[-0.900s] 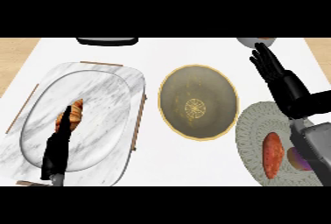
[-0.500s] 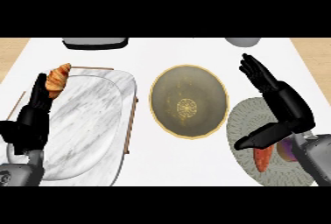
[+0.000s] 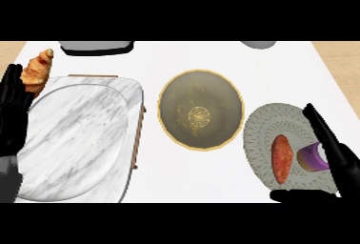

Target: Pick the can from the placemat and place it in the bowl

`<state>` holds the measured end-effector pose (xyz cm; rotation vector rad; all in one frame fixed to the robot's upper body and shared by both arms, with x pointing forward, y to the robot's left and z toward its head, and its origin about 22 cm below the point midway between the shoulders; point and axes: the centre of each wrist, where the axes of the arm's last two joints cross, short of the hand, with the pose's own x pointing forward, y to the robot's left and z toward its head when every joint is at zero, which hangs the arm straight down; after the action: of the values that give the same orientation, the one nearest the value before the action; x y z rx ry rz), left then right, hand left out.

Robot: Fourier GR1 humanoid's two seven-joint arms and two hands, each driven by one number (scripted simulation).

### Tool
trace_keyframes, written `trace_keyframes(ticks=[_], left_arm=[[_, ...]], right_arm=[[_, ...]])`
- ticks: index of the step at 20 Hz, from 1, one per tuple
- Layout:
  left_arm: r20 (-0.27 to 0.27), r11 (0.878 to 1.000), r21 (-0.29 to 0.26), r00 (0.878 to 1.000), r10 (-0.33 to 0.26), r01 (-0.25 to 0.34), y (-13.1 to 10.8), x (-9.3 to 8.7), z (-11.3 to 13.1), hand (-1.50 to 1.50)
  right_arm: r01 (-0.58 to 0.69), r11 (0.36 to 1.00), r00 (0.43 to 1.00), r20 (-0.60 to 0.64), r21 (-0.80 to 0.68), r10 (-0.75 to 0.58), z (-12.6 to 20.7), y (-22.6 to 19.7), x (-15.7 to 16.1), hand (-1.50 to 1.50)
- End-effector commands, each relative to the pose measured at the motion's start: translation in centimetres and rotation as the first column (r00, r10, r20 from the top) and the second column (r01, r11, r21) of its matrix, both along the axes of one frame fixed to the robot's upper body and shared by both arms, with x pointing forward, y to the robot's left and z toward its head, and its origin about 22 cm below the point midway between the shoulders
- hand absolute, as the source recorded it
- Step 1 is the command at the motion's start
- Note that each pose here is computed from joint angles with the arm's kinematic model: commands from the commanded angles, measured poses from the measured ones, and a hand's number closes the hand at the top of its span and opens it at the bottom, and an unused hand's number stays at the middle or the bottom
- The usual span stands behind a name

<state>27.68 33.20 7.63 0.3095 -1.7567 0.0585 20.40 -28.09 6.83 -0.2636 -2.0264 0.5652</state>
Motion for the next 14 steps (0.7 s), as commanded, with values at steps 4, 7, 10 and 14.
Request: trace_keyframes(ticks=[4, 7, 10, 14], left_arm=[[0.018, 1.000, 0.004, 1.000, -0.003, 0.003, 0.5, 0.2, 0.4, 0.00], [0.005, 1.000, -0.022, 1.000, 0.000, 0.001, 0.2, 0.7, -0.2, 0.00], [0.002, 1.000, 0.002, 1.000, -0.005, 0.005, 1.9, -0.4, 0.3, 0.00], [0.017, 1.000, -0.003, 1.000, -0.024, 0.024, 0.9, 0.1, 1.2, 0.00]], right_arm=[[0.145, 0.943, 0.988, -0.008, -0.299, -0.154, 6.2, -3.7, -3.8, -1.50], [0.162, 0.906, 0.978, -0.058, -0.392, -0.200, 9.8, -3.7, -4.4, -1.50], [0.108, 0.800, 0.953, -0.168, -0.590, -0.252, 11.5, -4.5, -4.2, -1.50], [-0.038, 0.715, 0.911, -0.318, -0.698, -0.262, 13.0, -4.2, -4.5, -1.50]])
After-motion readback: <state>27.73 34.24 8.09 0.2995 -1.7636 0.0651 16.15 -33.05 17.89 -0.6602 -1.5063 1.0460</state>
